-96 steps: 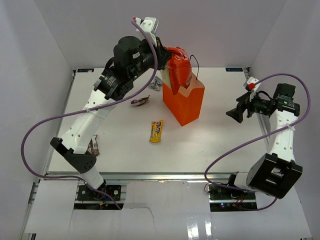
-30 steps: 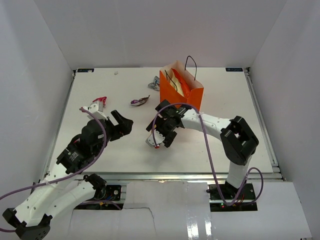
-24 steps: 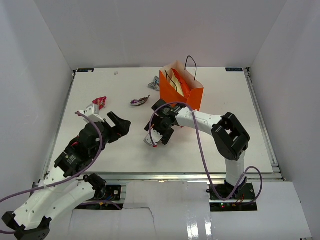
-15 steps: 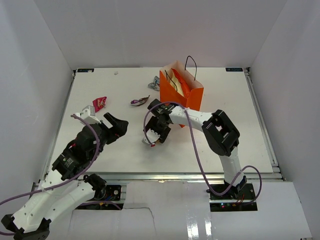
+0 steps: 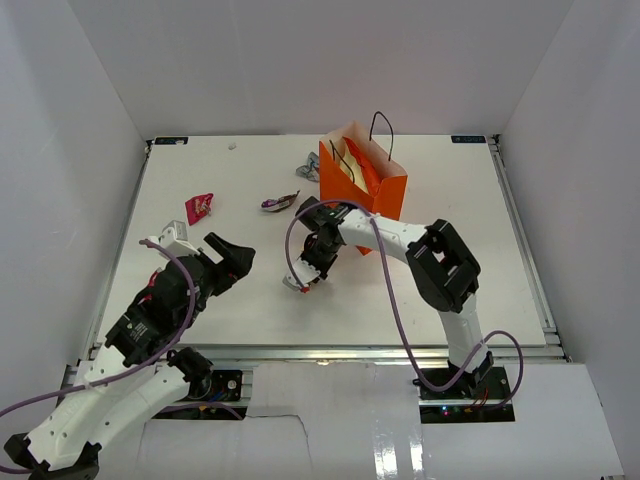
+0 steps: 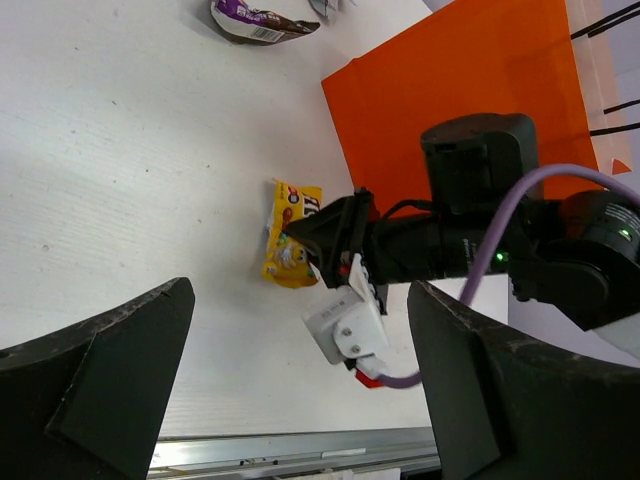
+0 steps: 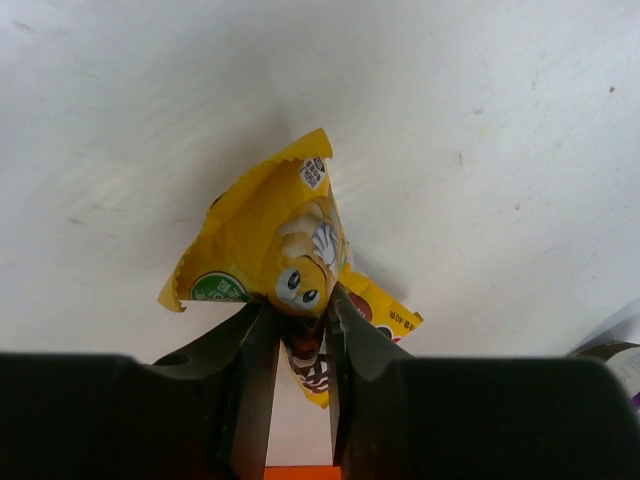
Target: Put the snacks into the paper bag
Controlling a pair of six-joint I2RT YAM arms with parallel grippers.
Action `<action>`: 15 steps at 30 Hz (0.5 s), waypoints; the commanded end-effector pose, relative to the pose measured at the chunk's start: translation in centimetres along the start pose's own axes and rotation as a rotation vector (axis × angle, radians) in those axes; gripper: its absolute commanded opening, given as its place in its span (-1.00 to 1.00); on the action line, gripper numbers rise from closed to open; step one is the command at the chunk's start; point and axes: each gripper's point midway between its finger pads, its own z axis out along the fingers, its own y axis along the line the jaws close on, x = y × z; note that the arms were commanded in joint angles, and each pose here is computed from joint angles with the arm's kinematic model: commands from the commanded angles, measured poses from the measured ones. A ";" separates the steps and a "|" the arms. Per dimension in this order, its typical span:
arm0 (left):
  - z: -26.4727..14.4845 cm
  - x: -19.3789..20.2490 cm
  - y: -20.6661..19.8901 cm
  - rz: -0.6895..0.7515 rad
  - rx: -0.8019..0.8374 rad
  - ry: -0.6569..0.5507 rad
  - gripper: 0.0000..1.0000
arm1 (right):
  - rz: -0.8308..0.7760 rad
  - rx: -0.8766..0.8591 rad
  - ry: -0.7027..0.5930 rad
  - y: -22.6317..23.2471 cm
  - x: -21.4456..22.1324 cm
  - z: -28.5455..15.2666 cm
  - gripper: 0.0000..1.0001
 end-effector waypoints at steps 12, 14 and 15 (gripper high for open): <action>1.5 1.1 -0.1 -0.045 -0.016 0.024 0.96 | 0.248 0.300 -0.522 -0.2 -16.6 -20.4 -0.64; 1.9 1.3 -0.3 -0.045 -0.014 0.030 0.96 | 0.346 0.389 -0.537 -1.0 -16.0 -24.2 -0.64; 2.0 1.3 -0.6 -0.052 -0.006 0.029 0.96 | 0.356 0.461 -0.546 -2.4 -15.6 -26.1 -0.65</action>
